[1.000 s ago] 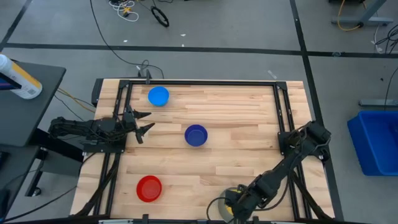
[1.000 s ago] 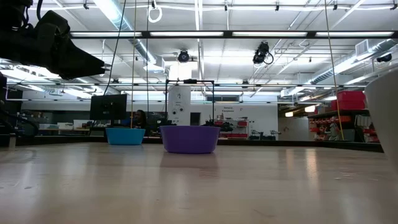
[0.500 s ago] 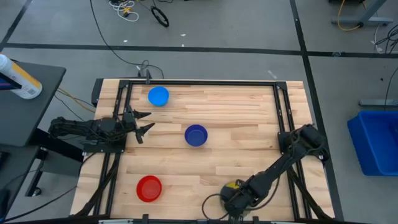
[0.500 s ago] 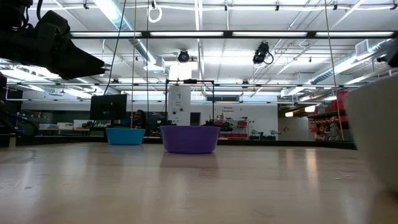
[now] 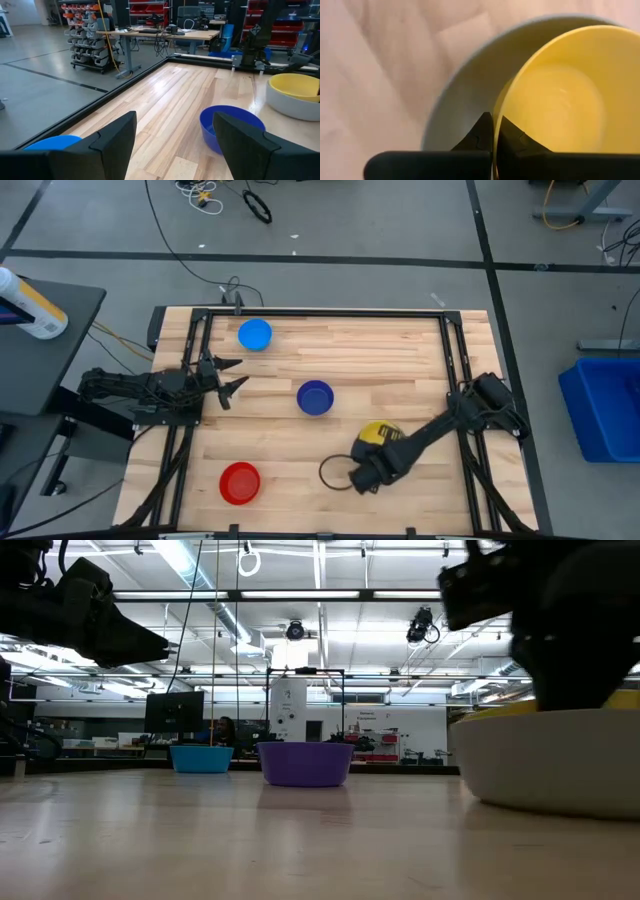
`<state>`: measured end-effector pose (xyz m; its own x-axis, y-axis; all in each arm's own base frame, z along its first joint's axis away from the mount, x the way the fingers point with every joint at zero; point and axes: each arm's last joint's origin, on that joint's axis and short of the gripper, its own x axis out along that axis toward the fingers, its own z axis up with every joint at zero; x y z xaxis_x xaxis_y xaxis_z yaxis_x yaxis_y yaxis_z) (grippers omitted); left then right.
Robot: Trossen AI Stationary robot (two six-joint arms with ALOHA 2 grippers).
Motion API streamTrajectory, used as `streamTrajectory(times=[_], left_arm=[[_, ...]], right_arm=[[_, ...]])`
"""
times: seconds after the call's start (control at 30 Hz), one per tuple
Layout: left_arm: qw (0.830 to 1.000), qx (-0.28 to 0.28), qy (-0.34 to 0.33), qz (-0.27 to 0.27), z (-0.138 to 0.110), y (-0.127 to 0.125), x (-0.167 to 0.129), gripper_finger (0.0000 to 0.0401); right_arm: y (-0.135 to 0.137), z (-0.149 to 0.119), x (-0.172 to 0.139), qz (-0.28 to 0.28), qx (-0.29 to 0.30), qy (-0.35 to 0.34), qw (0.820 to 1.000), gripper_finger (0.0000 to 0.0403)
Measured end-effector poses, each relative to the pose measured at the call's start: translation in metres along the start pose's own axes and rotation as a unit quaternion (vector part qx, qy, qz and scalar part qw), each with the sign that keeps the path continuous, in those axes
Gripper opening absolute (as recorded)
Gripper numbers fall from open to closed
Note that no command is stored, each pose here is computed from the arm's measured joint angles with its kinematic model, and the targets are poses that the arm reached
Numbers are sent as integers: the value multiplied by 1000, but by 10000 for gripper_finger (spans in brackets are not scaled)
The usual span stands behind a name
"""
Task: Nest bowls inside each other
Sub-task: Stack the yellow bowl on the gray bowl, then stack the dark blue bowl on the yellow bowl
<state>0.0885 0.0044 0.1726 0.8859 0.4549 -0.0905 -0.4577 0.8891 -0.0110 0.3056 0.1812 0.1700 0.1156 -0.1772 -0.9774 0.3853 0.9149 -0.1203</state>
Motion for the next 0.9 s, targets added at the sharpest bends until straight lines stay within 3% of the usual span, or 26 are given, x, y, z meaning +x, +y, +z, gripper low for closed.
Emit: streamTrajectory(times=[0.23, 0.4, 0.7, 0.83, 0.9], left_arm=[[1000, 0, 0, 0, 0, 0, 0, 273], [1000, 0, 0, 0, 0, 0, 0, 273], [1000, 0, 0, 0, 0, 0, 0, 273], [1000, 0, 0, 0, 0, 0, 0, 273], [1000, 0, 0, 0, 0, 0, 0, 273]], right_arm=[[-1, 3, 1, 33, -8, 37, 999, 93], [0, 1, 0, 25, -8, 28, 999, 154], [-5, 2, -29, 0, -49, -68, 996, 189], [-11, 11, -49, -30, -133, -154, 979, 192], [-12, 19, -55, -51, -143, -211, 966, 189]])
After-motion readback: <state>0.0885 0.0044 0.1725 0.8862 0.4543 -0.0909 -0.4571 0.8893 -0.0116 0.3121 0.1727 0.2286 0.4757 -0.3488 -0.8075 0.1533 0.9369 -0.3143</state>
